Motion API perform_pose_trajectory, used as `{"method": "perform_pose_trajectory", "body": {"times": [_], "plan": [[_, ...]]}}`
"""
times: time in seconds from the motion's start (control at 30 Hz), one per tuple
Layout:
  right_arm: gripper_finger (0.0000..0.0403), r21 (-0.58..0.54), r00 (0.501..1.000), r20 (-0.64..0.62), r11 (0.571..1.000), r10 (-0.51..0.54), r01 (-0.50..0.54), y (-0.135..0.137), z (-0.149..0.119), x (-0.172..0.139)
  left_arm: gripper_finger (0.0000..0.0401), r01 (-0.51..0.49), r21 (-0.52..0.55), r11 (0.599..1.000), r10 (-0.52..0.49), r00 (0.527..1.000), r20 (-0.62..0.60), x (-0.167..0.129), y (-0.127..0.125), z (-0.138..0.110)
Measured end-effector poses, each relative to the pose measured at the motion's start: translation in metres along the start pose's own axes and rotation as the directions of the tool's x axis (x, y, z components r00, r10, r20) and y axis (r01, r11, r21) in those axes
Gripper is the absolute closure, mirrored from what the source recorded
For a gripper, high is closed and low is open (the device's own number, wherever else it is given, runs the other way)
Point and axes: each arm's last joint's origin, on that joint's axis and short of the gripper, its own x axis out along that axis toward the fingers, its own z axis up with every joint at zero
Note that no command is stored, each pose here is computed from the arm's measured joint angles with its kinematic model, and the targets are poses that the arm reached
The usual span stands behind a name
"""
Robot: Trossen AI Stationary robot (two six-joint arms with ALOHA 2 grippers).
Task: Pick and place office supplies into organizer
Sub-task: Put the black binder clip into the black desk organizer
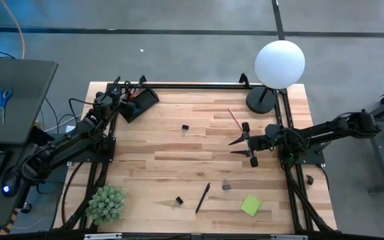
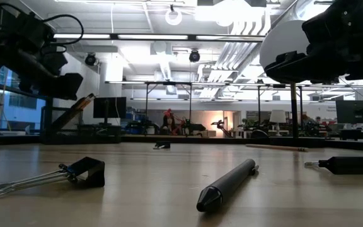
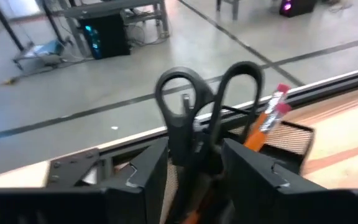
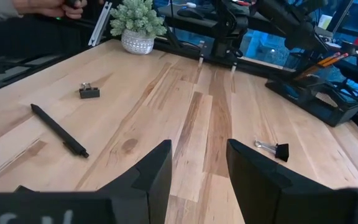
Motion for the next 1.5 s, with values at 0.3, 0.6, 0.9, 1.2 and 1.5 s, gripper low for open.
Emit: {"method": "perform_pose_trajectory", "body": {"times": [0.3, 0.6, 0.9, 1.2, 1.5], "plan": [[0.0258, -0.018, 1.000, 0.013, 1.000, -0.004, 0.004, 0.000, 0.001, 0.000, 0.0269, 0.244, -0.163, 0.956, -0.231, 0.968, 0.096, -0.011, -0.004, 0.031], [0.0258, 0.011, 0.999, 0.038, 1.000, -0.002, 0.002, -0.001, 0.004, 0.000, 0.0316, 0.529, -0.065, 0.846, -0.517, 0.844, 0.144, -0.028, -0.030, 0.035], [0.0258, 0.012, 0.989, 0.126, 0.997, -0.077, 0.076, -0.004, 0.013, -0.001, 0.0363, 0.727, 0.014, 0.687, -0.712, 0.670, 0.211, -0.058, -0.068, 0.038], [0.0258, 0.008, 0.946, 0.135, 0.955, -0.293, 0.295, -0.023, 0.020, -0.001, 0.0390, 0.835, 0.188, 0.516, -0.834, 0.440, 0.333, -0.084, -0.100, 0.025], [0.0258, 0.077, 0.962, 0.031, 0.960, -0.273, 0.270, -0.063, 0.033, 0.047, 0.0395, 0.885, 0.257, 0.388, -0.878, 0.270, 0.395, -0.091, -0.115, 0.001]]}}
